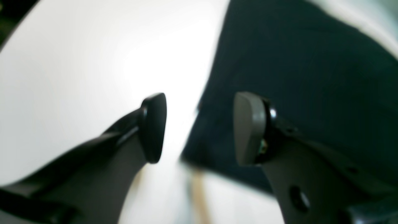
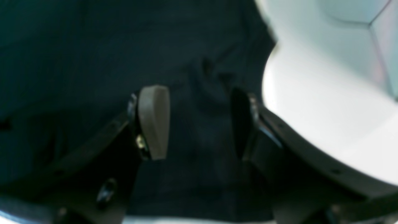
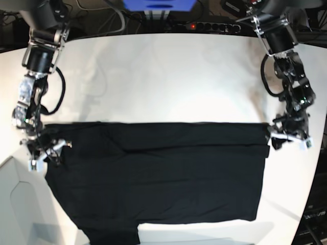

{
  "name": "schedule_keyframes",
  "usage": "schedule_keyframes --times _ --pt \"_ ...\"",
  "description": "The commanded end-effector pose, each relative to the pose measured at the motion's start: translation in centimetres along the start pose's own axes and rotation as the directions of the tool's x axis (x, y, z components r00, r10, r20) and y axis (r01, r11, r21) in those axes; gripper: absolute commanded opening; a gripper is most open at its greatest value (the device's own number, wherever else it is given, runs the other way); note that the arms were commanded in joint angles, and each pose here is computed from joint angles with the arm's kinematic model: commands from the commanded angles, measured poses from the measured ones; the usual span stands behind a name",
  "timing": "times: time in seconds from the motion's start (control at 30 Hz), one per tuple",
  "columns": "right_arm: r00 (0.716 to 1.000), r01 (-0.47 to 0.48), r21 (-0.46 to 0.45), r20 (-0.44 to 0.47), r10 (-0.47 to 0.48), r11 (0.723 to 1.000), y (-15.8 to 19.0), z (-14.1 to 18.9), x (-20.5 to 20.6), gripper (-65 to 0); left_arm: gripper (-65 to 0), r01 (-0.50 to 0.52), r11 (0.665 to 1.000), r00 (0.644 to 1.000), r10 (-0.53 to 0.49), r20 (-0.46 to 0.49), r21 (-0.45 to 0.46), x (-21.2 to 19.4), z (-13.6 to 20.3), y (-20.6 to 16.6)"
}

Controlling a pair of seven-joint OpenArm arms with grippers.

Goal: Fold the T-shirt properly
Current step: 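Drag the held edge back toward the robot, laying the shirt flat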

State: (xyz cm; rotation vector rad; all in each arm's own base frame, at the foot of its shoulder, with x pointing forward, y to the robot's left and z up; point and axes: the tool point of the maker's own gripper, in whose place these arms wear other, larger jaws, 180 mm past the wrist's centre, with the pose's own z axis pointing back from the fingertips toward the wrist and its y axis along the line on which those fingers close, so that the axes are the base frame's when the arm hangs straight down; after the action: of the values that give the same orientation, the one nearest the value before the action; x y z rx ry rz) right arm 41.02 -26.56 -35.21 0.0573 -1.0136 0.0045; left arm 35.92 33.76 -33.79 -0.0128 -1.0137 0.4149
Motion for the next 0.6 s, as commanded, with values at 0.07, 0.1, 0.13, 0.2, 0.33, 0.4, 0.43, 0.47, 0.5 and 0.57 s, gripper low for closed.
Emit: schedule_keyframes --times 0.07,0.1,0.13,0.2,0.33,0.4,0.43,0.47,0.5,0.57 --pt "0.996 -0.037 -0.005 0.081 0.037 0.999 -0.1 1.5 1.9 -32.4 -31.3 -0.016 1.000 1.000 0.016 -0.014 0.000 -0.8 -0.5 0.6" --pt "0.996 -0.041 -0.005 0.075 0.041 0.999 0.0 1.8 1.4 -32.4 -31.3 -0.033 0.999 0.999 0.033 -0.042 0.004 -2.0 -0.8 0.7" --pt "0.997 -0.045 -0.006 0.070 0.045 0.999 0.0 2.1 1.0 -32.4 -31.3 -0.046 0.999 0.997 0.046 -0.055 0.007 -2.7 -1.1 0.7" --pt "0.996 -0.054 -0.006 0.064 0.054 0.999 0.1 2.5 0.4 -32.4 -31.3 -0.054 0.998 0.997 0.055 -0.052 0.014 -3.5 -1.5 1.0" --pt "0.996 -0.060 -0.025 0.062 0.062 0.998 -0.5 3.6 -0.2 -32.3 -31.3 -0.050 0.999 0.997 0.050 -0.058 0.002 -5.0 -2.4 0.3" --pt "0.997 -0.034 -0.062 0.067 0.038 0.997 -2.1 4.2 -0.4 -31.5 -31.3 -0.032 0.999 0.997 0.031 -0.075 -0.010 -5.8 -2.7 -0.3" --pt "0.998 -0.021 -0.078 0.064 0.026 0.997 -2.7 4.5 -0.7 -30.4 -31.3 -0.028 1.000 0.996 0.027 -0.082 -0.013 -6.2 -2.8 -0.5" --pt "0.998 -0.008 -0.093 0.063 0.014 0.996 -3.4 4.8 -0.9 -29.3 -31.5 -0.025 1.000 0.996 0.023 -0.085 -0.016 -6.5 -2.9 -0.6" --pt "0.998 0.009 -0.112 0.061 -0.002 0.994 -4.3 4.9 -1.2 -28.3 -31.7 -0.024 1.000 0.996 0.023 -0.086 -0.014 -6.6 -3.0 -0.5" --pt "0.999 0.036 -0.130 0.043 -0.031 0.991 -5.3 5.0 -2.2 -27.6 -32.6 -0.032 0.999 0.995 0.031 -0.099 -0.011 -7.2 -3.1 -0.5"
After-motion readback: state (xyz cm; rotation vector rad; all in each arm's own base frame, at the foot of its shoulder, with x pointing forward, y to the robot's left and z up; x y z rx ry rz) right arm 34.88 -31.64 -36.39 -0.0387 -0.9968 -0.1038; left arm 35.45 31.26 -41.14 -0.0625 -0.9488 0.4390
